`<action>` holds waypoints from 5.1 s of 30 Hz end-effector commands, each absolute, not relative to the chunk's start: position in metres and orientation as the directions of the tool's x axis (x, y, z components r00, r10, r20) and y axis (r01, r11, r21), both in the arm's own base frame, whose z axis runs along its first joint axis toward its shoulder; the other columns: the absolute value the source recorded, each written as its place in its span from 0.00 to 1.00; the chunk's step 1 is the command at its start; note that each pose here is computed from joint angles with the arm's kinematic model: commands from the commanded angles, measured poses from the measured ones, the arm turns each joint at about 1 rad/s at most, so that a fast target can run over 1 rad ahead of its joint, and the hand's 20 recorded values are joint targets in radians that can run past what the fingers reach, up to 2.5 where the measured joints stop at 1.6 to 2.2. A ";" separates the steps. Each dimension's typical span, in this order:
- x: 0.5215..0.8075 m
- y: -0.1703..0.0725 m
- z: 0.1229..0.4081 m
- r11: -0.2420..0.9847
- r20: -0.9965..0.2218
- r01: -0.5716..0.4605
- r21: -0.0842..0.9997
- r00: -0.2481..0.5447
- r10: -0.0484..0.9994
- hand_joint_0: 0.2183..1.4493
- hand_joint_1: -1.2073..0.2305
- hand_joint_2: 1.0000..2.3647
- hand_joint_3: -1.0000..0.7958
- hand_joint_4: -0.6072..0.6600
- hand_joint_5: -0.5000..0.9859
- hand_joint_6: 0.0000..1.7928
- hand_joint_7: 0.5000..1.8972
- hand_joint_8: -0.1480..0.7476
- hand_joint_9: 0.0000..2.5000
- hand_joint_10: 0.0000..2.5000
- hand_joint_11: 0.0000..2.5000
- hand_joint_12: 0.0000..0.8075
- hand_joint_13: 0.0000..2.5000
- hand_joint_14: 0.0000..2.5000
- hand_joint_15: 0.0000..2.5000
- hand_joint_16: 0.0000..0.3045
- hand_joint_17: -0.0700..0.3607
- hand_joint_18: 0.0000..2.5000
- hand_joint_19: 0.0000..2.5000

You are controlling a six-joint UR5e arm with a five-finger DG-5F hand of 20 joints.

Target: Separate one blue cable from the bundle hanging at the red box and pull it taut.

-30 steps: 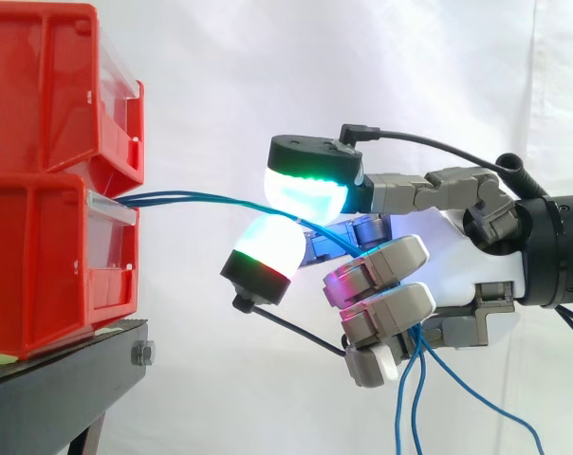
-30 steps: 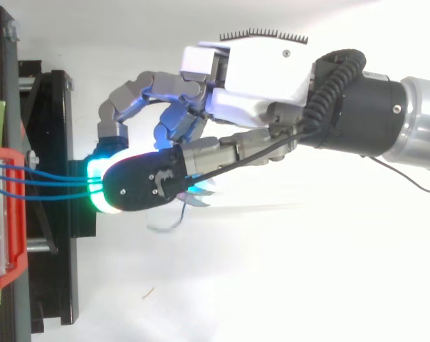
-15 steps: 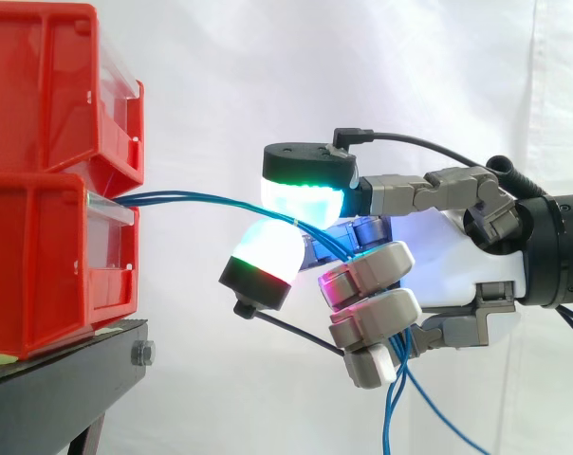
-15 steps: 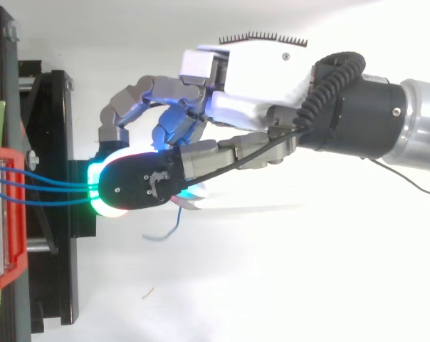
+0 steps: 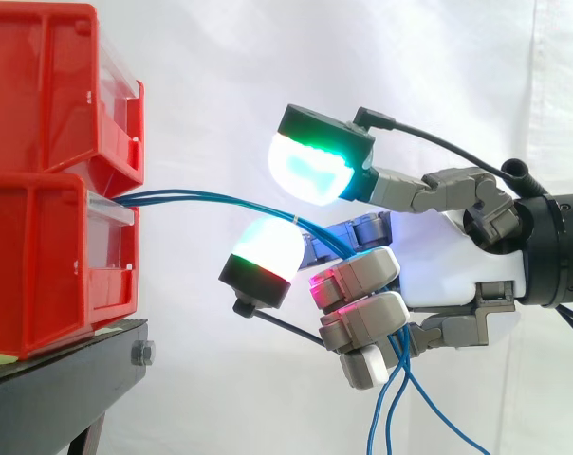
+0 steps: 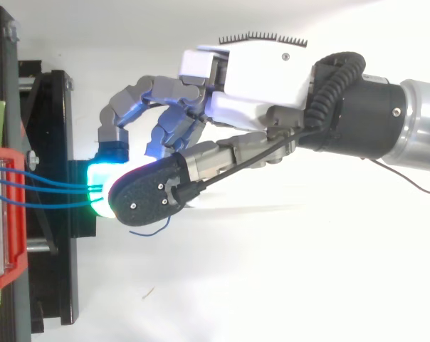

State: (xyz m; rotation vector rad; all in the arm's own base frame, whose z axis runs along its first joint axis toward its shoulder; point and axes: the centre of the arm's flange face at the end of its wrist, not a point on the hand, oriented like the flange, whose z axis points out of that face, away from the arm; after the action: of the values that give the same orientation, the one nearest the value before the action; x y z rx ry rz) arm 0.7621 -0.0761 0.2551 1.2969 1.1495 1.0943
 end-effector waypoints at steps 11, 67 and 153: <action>0.762 -0.076 0.255 -0.001 -0.004 0.043 0.999 0.124 0.992 0.32 0.28 0.01 0.46 0.54 0.21 0.50 0.38 0.55 0.39 0.24 0.55 0.51 0.48 0.00 0.61 0.18 0.45 0.41 0.33; 0.762 -0.076 0.254 -0.001 -0.004 0.045 0.999 0.124 0.992 0.21 0.43 0.00 0.28 0.57 0.23 0.49 0.39 0.55 0.46 0.15 0.58 0.50 0.51 0.00 0.61 0.19 0.46 0.43 0.34; 0.762 -0.075 0.253 -0.001 -0.004 0.042 0.999 0.130 0.991 0.40 0.16 0.00 0.28 0.44 0.25 0.52 0.58 0.48 0.48 0.13 0.64 0.44 0.51 0.01 0.63 0.15 0.40 0.43 0.34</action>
State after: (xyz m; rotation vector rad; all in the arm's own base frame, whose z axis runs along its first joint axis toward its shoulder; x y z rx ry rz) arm 0.7622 -0.0755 0.2533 1.2979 1.1437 1.0913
